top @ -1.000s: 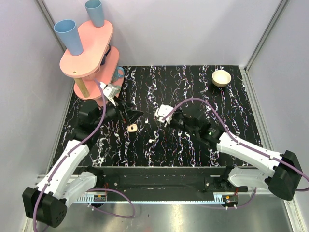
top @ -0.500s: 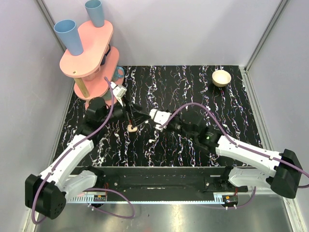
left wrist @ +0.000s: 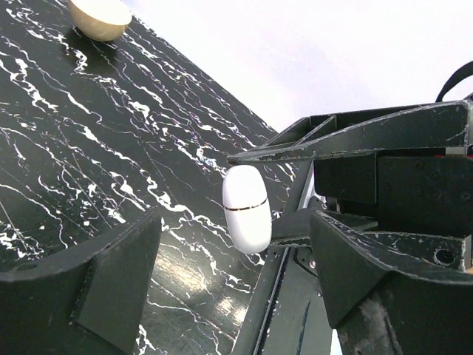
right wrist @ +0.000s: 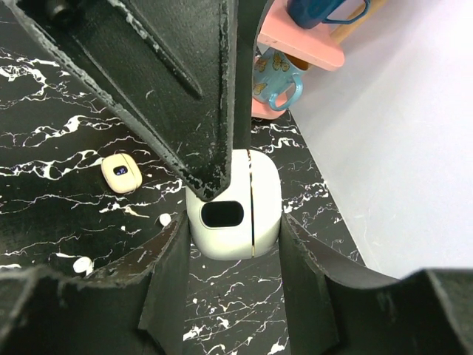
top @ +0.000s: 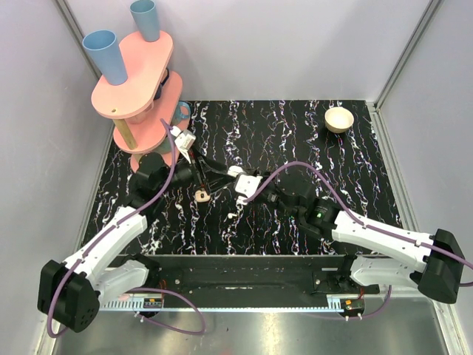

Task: Insert the wireless bluetooth earbuds into the charging case
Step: Pass from the right arm to the left

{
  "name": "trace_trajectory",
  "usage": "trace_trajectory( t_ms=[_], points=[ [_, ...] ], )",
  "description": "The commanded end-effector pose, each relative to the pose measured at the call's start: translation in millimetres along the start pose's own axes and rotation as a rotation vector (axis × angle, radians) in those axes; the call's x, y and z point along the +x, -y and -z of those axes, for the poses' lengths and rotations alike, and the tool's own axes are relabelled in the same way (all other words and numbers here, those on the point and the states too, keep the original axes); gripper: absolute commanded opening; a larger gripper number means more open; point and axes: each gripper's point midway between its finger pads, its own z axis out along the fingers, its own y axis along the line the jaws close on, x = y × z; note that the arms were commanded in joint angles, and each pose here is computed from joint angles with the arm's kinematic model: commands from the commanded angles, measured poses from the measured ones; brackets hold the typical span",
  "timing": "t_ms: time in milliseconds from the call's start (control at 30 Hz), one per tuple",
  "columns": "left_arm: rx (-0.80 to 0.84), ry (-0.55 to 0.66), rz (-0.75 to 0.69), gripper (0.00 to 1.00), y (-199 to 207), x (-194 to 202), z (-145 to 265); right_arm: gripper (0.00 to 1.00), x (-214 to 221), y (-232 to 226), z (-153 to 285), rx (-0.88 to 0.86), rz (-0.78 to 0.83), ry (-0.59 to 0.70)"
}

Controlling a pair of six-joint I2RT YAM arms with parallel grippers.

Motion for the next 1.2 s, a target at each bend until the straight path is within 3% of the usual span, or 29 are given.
trace_trajectory(
  t_ms=[0, 1167],
  points=[
    [0.051, 0.061, -0.043, 0.84, 15, -12, -3, 0.17, -23, 18, 7, 0.075, 0.014, 0.071],
    [0.064, 0.048, -0.026, 0.61, 11, -9, -18, 0.17, -31, 17, 15, 0.081, 0.017, 0.106]
  ],
)
